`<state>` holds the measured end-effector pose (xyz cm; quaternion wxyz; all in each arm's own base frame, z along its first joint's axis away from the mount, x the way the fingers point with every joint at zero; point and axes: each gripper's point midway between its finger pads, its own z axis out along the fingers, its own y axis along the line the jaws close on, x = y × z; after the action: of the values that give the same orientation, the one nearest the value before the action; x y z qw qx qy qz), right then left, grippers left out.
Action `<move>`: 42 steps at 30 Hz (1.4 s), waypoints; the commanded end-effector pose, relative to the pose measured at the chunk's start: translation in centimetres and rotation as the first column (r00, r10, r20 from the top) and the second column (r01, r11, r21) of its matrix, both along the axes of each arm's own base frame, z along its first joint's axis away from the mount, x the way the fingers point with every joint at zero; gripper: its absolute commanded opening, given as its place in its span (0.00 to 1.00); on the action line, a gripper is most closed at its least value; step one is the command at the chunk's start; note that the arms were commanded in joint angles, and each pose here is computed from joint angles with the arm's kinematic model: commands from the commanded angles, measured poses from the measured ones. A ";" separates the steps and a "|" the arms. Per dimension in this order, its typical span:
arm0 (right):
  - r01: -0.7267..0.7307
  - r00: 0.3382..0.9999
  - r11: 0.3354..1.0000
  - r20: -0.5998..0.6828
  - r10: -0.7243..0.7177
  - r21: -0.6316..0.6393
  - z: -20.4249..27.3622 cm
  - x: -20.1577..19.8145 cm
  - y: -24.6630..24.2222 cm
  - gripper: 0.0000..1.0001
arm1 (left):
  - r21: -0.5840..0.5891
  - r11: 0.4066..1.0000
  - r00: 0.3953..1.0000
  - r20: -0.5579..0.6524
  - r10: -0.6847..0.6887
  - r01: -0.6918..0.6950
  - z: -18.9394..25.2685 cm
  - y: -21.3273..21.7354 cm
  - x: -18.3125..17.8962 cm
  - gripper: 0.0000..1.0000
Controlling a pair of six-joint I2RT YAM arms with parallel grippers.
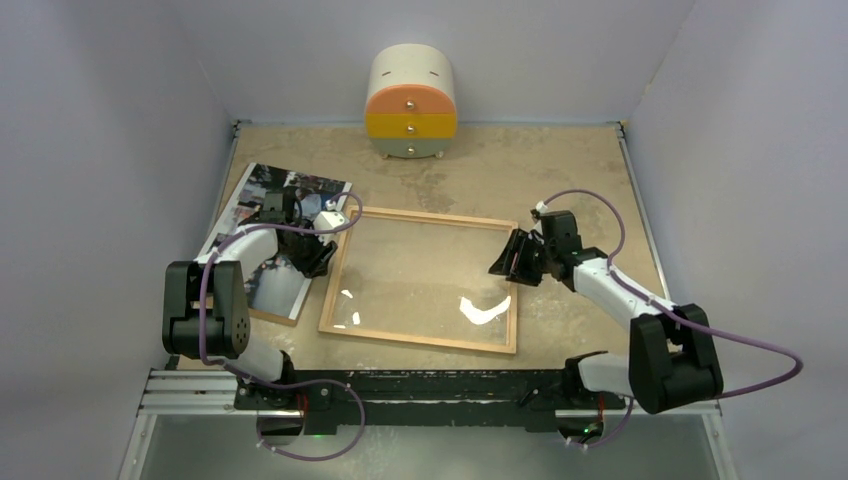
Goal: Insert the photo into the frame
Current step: Place the photo frame item in the photo frame.
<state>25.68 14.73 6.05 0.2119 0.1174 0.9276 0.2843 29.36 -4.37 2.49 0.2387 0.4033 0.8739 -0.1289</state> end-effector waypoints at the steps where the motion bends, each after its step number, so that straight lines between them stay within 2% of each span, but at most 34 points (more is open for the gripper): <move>1: 0.004 1.000 0.997 0.025 -0.002 -0.077 0.5 1.0 -1.0 0.56 | -0.013 0.999 0.999 0.036 -0.031 0.031 0.6 -0.4 0.2 0.42; 10: 0.001 1.000 0.992 0.010 0.001 -0.125 -0.2 0.8 -1.4 0.61 | -0.013 1.000 0.999 0.034 -0.028 0.028 0.6 -0.4 0.3 0.43; 18: 0.048 0.998 0.966 0.039 -0.040 -0.253 0.8 1.4 -3.7 0.61 | -0.006 1.000 0.999 0.034 -0.028 0.028 0.6 -0.3 0.3 0.42; 23: 0.033 0.998 0.978 0.064 -0.020 -0.206 1.7 1.3 -2.5 0.60 | -0.005 1.000 0.999 0.036 -0.026 0.026 0.6 -0.3 0.4 0.43; 30: -0.014 1.000 0.975 0.012 0.017 -0.223 -0.1 -0.2 -0.6 0.51 | -0.004 1.000 0.999 0.036 -0.024 0.024 0.6 -0.2 0.4 0.42; 42: -0.051 0.997 0.966 -0.068 0.035 -0.255 -2.5 -2.3 -0.8 0.50 | -0.007 1.000 0.999 0.038 -0.021 0.021 0.6 -0.2 0.5 0.42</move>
<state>24.47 14.16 4.85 0.2131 0.0754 0.9582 0.1756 29.37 -4.30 2.48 0.2381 0.4030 0.8745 -0.1271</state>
